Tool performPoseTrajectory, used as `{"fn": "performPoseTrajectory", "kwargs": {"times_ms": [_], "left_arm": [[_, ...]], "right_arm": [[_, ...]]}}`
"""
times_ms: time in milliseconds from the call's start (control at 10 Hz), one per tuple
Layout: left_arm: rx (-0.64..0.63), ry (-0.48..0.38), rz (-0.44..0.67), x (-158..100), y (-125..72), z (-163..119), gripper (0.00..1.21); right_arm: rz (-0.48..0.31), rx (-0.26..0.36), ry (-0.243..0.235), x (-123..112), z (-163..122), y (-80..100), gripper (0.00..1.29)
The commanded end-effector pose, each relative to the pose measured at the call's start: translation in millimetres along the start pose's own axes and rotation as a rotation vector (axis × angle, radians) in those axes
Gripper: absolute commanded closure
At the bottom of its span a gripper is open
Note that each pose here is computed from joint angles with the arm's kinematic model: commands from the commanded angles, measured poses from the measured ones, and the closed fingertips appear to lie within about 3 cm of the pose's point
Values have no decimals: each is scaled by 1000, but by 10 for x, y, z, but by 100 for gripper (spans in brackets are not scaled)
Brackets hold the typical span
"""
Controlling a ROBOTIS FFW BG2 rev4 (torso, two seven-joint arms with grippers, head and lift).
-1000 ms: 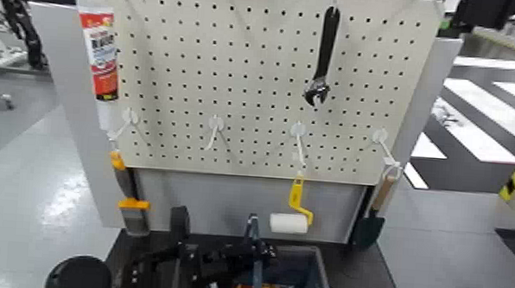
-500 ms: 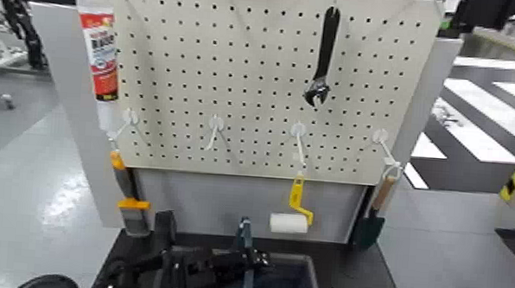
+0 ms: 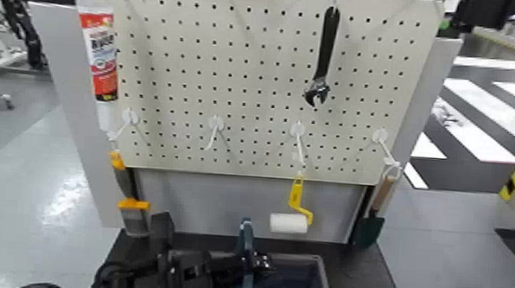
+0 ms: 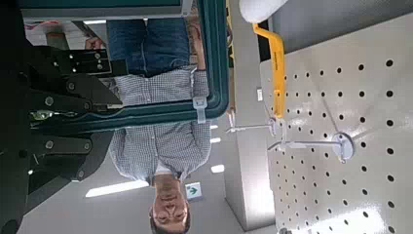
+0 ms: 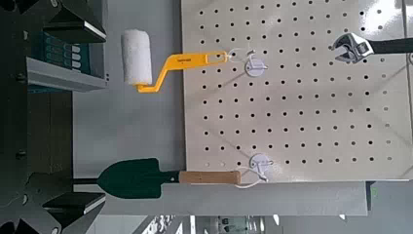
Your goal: Grasp the handle of the crate.
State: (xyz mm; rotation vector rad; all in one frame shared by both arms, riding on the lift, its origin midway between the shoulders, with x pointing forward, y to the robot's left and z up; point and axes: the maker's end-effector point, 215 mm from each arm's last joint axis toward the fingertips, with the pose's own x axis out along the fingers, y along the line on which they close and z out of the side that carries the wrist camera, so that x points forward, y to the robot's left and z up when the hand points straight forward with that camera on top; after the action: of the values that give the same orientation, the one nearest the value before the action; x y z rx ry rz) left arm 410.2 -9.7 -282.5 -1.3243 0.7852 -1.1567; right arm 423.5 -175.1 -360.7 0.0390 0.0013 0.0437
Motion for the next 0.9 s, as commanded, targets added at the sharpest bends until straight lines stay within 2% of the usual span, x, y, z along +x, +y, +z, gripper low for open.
{"fn": "performPoseTrajectory", "kwargs": {"times_ms": [100,900], "left_arm": [[2,-3,-10,6,-51,-18,117],[-13,-9,-16,23,-30,-40,117]], "right_arm": [[-2,-6,0,2,2,1,15],[-10,-18,-2,14,13,32,15]]}}
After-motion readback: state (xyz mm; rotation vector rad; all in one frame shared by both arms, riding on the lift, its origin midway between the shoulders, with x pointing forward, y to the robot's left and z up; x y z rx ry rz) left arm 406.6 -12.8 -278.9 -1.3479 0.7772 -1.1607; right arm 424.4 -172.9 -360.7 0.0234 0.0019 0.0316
